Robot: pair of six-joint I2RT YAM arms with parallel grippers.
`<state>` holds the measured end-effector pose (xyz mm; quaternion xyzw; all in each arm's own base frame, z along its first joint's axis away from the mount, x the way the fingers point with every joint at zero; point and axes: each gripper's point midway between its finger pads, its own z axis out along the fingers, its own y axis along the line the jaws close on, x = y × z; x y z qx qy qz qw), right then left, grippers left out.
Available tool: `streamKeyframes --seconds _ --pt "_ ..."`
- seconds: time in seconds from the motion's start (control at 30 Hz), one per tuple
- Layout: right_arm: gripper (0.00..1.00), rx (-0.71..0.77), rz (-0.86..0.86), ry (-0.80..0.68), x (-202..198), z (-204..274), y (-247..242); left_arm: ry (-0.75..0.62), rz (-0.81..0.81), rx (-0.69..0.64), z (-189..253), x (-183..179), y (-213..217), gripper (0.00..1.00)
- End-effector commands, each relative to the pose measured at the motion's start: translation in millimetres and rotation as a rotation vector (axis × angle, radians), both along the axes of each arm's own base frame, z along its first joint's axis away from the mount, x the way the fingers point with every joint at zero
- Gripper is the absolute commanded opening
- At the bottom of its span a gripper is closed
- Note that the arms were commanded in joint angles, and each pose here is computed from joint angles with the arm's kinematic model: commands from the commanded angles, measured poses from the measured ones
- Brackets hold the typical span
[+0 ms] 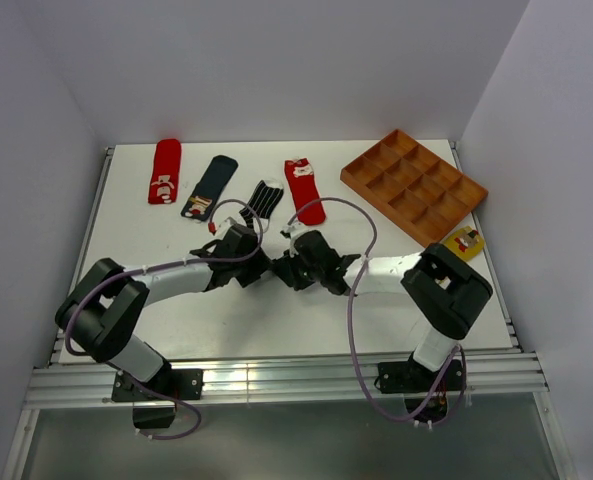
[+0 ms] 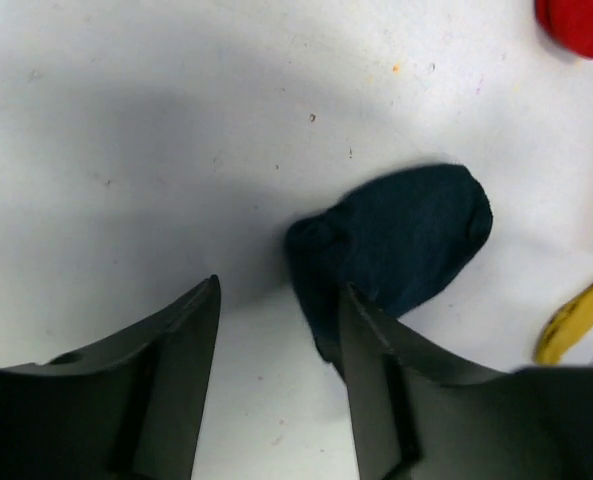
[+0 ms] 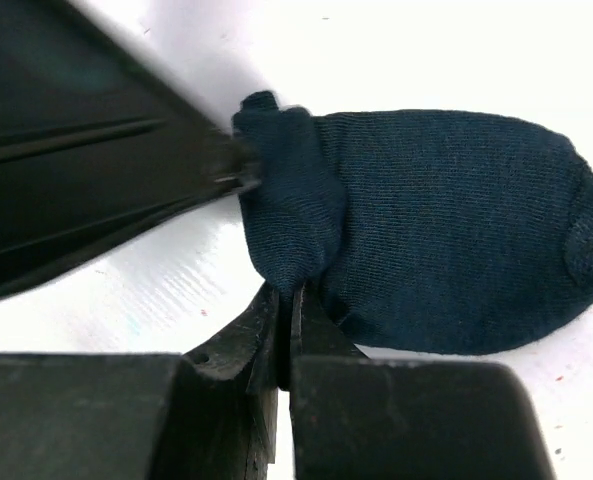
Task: Roll the socks
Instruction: Roll the sock at the center of the board.
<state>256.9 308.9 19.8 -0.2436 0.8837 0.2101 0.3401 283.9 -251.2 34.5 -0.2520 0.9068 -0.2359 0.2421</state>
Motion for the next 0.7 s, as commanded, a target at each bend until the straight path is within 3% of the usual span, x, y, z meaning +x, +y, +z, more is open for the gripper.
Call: streamKeyframes --seconds 0.0,0.13,0.17,0.2,0.4,0.67 --pt "0.0 0.087 0.01 0.156 -5.2 -3.0 -6.8 -0.06 0.076 -0.061 20.3 7.9 3.0 0.6" --pt "0.0 0.158 -0.009 0.251 -1.6 -11.0 -16.2 -0.106 0.089 -0.123 33.3 10.3 0.0 0.68" --pt "0.0 0.264 0.069 0.298 -10.5 -0.9 -2.2 -0.108 0.086 -0.129 33.6 10.1 -0.9 0.68" --pt "0.0 0.319 0.03 0.336 -3.5 0.6 -7.1 -0.111 0.082 -0.136 34.6 10.5 -2.2 0.68" --pt "0.0 0.519 -0.008 0.511 -5.9 -4.2 -18.1 -0.124 0.047 -0.181 36.2 13.3 -14.6 0.67" --pt "0.0 0.579 -0.109 0.623 -1.0 -18.6 -29.9 -0.102 -0.004 -0.165 25.0 15.5 -28.1 0.65"
